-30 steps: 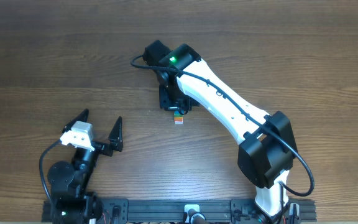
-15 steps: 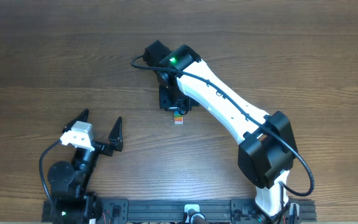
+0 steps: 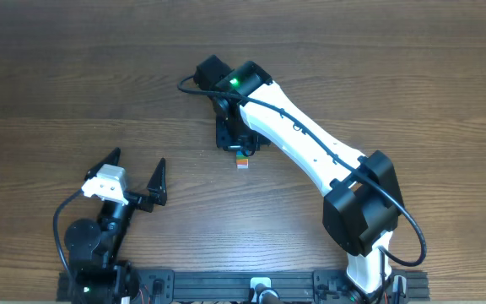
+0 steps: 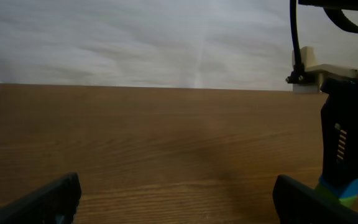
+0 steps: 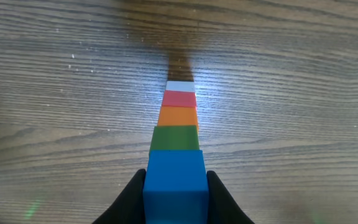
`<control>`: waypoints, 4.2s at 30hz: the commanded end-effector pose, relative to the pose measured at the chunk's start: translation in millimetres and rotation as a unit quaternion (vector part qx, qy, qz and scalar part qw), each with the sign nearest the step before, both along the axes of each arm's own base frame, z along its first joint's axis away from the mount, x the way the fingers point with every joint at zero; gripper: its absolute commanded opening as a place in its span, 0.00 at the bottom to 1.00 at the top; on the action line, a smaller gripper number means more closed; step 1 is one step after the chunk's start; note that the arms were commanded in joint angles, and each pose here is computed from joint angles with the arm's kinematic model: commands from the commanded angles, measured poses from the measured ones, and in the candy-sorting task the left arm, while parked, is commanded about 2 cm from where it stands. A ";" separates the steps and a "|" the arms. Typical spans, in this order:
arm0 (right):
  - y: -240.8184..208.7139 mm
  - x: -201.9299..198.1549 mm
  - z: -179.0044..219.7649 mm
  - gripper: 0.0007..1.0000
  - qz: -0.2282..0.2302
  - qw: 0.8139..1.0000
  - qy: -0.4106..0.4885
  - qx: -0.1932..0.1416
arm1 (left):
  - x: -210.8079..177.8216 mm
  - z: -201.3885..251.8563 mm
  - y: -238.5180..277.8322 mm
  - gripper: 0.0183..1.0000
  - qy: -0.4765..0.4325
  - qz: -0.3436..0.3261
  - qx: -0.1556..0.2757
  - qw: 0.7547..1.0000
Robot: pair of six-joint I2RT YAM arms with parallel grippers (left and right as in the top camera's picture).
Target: Stack Cubes
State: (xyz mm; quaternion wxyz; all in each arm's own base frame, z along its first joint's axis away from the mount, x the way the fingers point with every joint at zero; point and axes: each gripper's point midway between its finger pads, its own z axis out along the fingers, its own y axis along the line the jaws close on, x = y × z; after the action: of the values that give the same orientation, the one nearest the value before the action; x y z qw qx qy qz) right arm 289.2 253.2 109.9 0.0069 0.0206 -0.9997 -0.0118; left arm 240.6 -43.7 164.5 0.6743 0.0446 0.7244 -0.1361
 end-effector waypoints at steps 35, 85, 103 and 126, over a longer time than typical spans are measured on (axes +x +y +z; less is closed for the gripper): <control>-65.7 132.9 22.6 0.99 0.000 0.983 -0.171 0.062 | -0.7 -1.6 -3.3 1.00 -0.004 -0.009 0.007 1.000; -255.3 -38.5 74.0 0.99 -0.018 0.713 -0.700 0.014 | -0.7 -1.6 -3.3 1.00 -0.004 -0.009 0.007 1.000; -256.3 -41.2 37.4 0.99 -0.023 0.742 -0.670 0.012 | -0.7 -1.5 -3.3 1.00 -0.004 -0.009 0.007 1.000; -256.3 -41.3 37.2 0.99 -0.023 0.742 -0.669 0.012 | -0.7 -1.6 -3.3 1.00 -0.004 -0.009 0.007 1.000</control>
State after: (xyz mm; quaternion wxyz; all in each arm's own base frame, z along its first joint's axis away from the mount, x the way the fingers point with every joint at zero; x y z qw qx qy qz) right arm 248.2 -2.7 148.7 -0.6645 0.0000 -0.7472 -0.0074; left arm 240.3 -44.9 165.4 0.6753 0.0472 0.7229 -0.1384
